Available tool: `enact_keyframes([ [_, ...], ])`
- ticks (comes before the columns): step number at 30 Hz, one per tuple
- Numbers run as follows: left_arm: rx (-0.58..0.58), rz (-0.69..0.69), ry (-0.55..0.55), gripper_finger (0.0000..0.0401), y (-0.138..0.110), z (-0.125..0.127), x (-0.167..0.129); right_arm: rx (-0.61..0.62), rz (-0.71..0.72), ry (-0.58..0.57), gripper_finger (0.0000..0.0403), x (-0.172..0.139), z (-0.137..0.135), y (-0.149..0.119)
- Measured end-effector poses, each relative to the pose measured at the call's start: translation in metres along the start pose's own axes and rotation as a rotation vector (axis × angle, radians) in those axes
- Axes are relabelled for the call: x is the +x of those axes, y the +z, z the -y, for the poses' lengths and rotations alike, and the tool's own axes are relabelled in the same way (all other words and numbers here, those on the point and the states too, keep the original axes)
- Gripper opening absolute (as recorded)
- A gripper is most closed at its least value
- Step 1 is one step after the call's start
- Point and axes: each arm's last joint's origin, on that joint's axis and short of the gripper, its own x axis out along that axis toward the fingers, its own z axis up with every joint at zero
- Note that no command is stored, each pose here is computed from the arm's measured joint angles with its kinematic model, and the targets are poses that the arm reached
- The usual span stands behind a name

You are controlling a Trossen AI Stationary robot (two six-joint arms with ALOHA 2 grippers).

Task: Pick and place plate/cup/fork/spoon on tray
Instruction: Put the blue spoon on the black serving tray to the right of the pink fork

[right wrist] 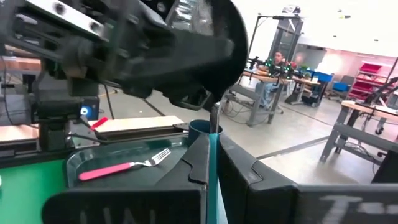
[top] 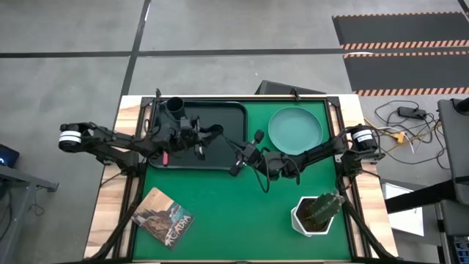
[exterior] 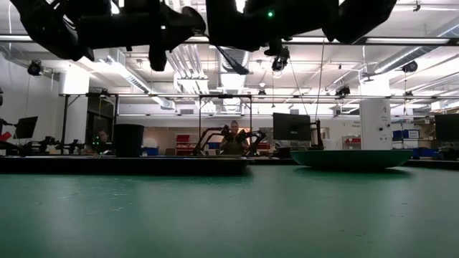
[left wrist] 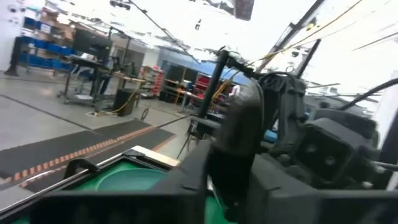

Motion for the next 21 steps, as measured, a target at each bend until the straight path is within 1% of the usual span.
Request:
enact_keyframes([
  [1, -0.001, 0.000, 0.005, 0.0022, 0.000, 0.000, 0.000, -0.001, -0.002, 0.001, 0.0008, 0.000, 0.000, 0.000],
  [2, -0.005, 0.001, 0.010, 0.0012, 0.000, 0.000, 0.000, 0.000, -0.003, 0.001, 0.0008, 0.001, 0.000, 0.000],
  [5, -0.021, 0.003, 0.049, 0.0006, -0.001, -0.002, 0.000, 0.025, -0.014, -0.004, 0.0009, 0.002, 0.002, -0.002],
  [8, -0.030, 0.001, 0.077, 0.0003, -0.002, -0.003, 0.000, 0.036, -0.030, -0.005, 0.0024, 0.004, 0.004, -0.004],
  [13, -0.047, -0.001, 0.084, 0.0002, -0.002, -0.003, 0.000, 0.064, -0.074, -0.019, 0.0084, 0.008, 0.007, -0.011],
  [17, -0.043, -0.009, 0.093, 0.0001, 0.000, -0.004, -0.001, 0.056, -0.093, -0.018, 0.0136, 0.007, 0.008, -0.012],
  [21, -0.025, -0.087, 0.154, 0.0001, 0.008, -0.010, -0.007, 0.033, -0.130, -0.009, 0.0172, 0.003, 0.012, -0.005],
])
